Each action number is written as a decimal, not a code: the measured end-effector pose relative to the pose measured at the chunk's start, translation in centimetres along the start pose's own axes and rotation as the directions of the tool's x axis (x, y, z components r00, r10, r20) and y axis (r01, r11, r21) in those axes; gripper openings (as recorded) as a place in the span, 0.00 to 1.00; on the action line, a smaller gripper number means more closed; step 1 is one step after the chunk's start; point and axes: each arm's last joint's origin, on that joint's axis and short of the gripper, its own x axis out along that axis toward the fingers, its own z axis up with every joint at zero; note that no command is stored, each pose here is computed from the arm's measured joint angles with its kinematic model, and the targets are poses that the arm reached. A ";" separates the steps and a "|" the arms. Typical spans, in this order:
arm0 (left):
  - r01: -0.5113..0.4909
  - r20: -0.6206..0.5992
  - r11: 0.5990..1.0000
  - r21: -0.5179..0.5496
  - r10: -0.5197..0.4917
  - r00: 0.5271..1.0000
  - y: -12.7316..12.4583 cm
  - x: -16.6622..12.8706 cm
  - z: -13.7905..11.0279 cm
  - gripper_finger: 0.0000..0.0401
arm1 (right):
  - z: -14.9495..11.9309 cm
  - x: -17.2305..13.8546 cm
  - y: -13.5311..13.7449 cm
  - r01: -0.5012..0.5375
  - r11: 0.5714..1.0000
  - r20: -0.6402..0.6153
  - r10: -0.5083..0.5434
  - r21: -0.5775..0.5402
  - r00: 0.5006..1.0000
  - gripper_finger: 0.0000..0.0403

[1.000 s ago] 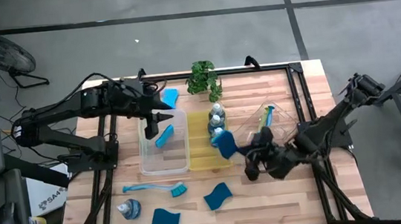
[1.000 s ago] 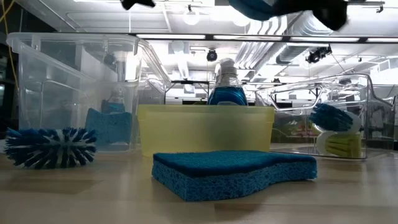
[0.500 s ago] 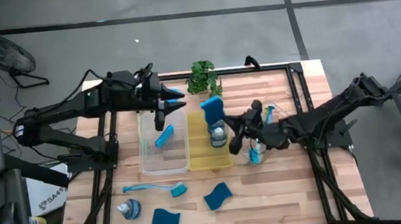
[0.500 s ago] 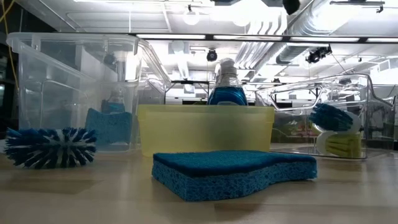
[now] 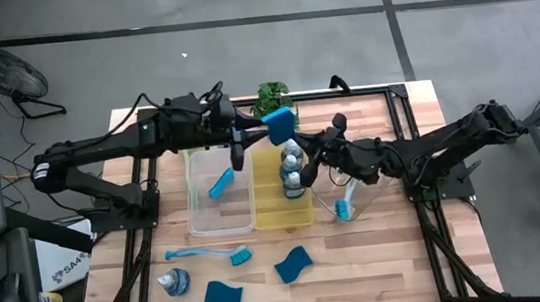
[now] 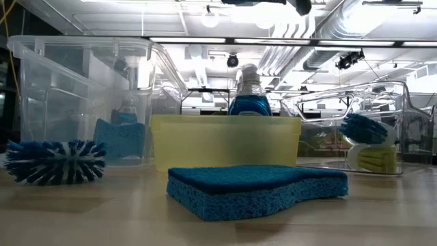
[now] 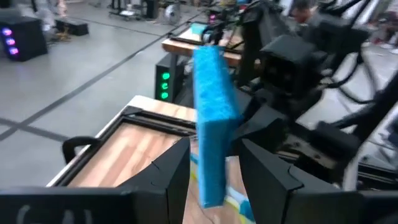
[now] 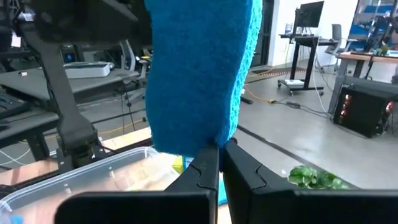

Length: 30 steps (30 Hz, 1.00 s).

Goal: Pick & Place Kitchen Sink Supplies
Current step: Put the blue sponge into the white bin

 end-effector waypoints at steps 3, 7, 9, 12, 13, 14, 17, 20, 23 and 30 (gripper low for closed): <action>-0.008 0.014 1.000 -0.003 0.008 1.000 0.0 0.6 -0.1 0.34 | 0.0 0.1 0.0 -0.023 1.000 -0.003 0.023 -0.017 1.000 0.00; -0.019 0.039 1.000 -0.005 0.019 0.999 0.0 0.9 0.0 0.34 | 0.0 0.2 0.0 -0.050 0.998 -0.009 0.050 -0.027 0.999 0.00; -0.029 0.048 1.000 -0.006 0.029 0.998 0.0 0.9 0.1 0.34 | -0.1 0.3 -0.1 -0.073 0.997 -0.013 0.073 -0.036 0.997 0.00; -0.029 0.057 1.000 -0.007 0.030 0.998 0.0 0.9 0.2 0.34 | -0.2 0.5 -0.2 -0.105 0.994 -0.026 0.104 -0.041 0.994 0.00; -0.029 0.062 1.000 -0.007 0.029 0.998 0.0 0.9 0.2 0.34 | -0.2 0.6 -0.3 -0.113 0.993 -0.034 0.111 -0.043 0.993 0.00; -0.028 0.068 1.000 -0.008 0.028 0.997 0.0 0.9 0.3 0.34 | -0.3 0.6 -0.4 -0.120 0.992 -0.042 0.118 -0.047 0.992 0.00; -0.027 0.064 1.000 -0.007 0.027 0.998 0.0 0.9 0.3 0.34 | -0.4 0.8 -0.5 -0.154 0.987 -0.059 0.150 -0.052 0.987 0.00; 0.005 0.052 1.000 -0.005 -0.004 0.999 -0.1 0.9 0.2 0.34 | -0.6 1.0 -0.6 -0.184 0.981 -0.075 0.179 -0.056 0.981 0.00; 0.039 0.033 0.999 -0.005 -0.039 0.999 -0.1 0.9 0.0 0.34 | -0.7 1.0 -0.7 -0.199 0.978 -0.097 0.192 -0.066 0.977 0.00; 0.043 -0.016 0.998 -0.050 -0.043 0.999 -0.1 0.9 -0.4 0.34 | -0.8 0.9 -0.7 -0.239 0.969 -0.111 0.231 -0.067 0.967 0.00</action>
